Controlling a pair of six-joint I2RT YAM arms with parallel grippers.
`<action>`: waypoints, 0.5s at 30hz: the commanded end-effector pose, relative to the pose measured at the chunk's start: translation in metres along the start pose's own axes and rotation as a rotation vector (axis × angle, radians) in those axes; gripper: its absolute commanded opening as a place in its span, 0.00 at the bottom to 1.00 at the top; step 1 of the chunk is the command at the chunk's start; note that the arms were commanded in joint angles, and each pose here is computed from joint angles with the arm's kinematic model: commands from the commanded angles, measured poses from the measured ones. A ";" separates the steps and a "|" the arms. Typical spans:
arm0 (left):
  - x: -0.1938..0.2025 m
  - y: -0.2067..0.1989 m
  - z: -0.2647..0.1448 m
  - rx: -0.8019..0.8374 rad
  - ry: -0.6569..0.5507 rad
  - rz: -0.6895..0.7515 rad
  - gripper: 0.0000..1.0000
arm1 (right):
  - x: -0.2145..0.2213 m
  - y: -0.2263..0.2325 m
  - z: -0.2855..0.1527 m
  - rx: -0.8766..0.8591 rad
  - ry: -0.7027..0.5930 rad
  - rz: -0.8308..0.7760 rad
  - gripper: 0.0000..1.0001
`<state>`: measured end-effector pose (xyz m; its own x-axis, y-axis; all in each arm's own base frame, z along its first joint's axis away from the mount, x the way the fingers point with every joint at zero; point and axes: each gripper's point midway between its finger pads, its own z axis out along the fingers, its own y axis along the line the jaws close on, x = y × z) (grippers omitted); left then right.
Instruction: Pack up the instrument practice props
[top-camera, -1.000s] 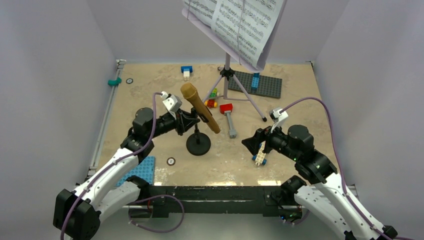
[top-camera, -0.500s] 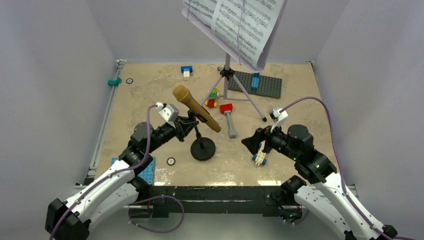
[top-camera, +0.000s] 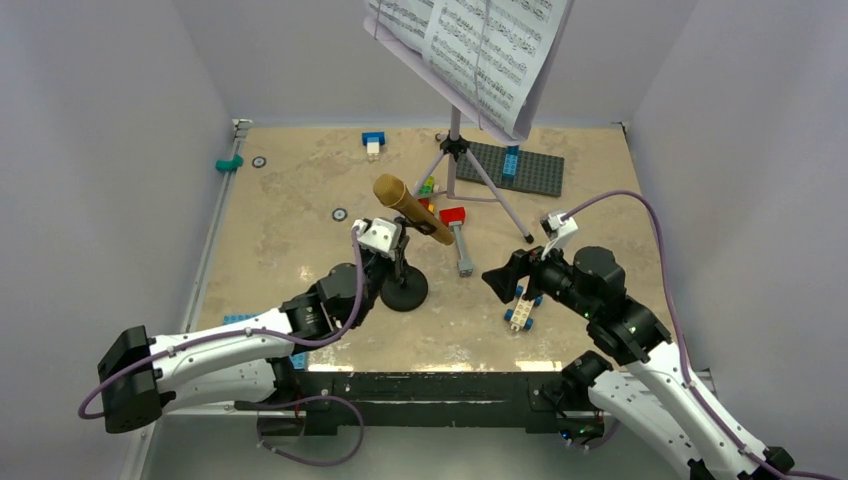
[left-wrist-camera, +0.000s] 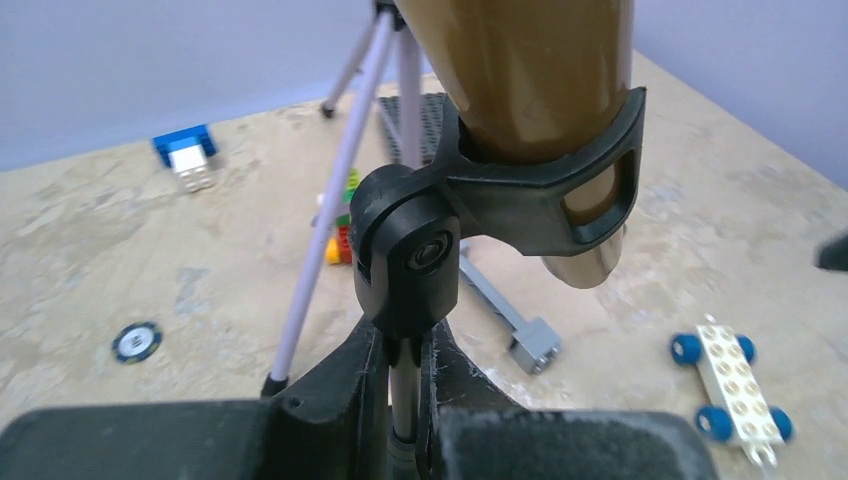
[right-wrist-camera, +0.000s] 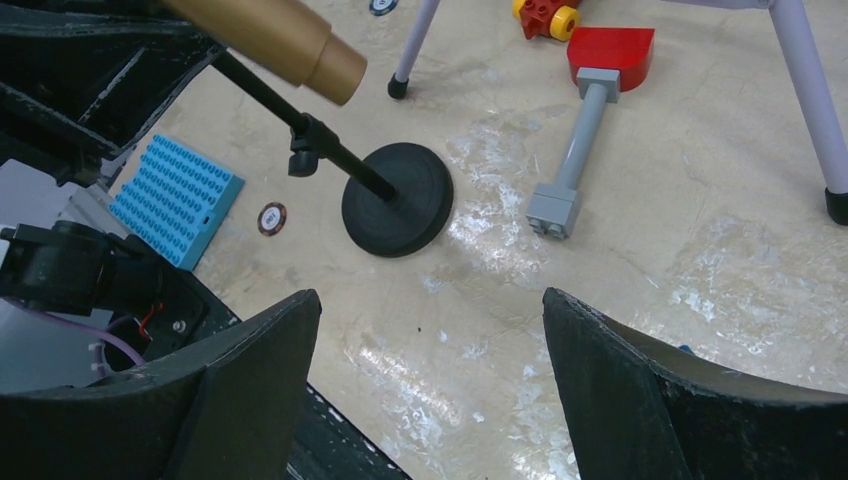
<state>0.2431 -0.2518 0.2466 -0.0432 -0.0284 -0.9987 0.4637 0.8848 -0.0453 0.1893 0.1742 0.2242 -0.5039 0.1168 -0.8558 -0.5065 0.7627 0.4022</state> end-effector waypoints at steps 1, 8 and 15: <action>-0.069 0.029 0.003 -0.257 -0.207 -0.177 0.00 | -0.018 0.005 0.001 -0.005 -0.068 0.015 0.86; -0.068 0.024 0.006 -0.325 -0.202 -0.267 0.00 | -0.015 0.004 0.006 -0.006 -0.061 0.040 0.86; -0.050 0.014 0.009 -0.325 -0.129 -0.332 0.00 | -0.010 0.005 0.015 -0.021 -0.045 0.058 0.86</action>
<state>0.2586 -0.2368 0.2537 -0.0510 -0.1475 -0.9877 0.1687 0.9736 -0.1541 0.1967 0.1800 0.2226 -0.5203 0.1540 -0.8400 -0.4825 0.7586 0.4379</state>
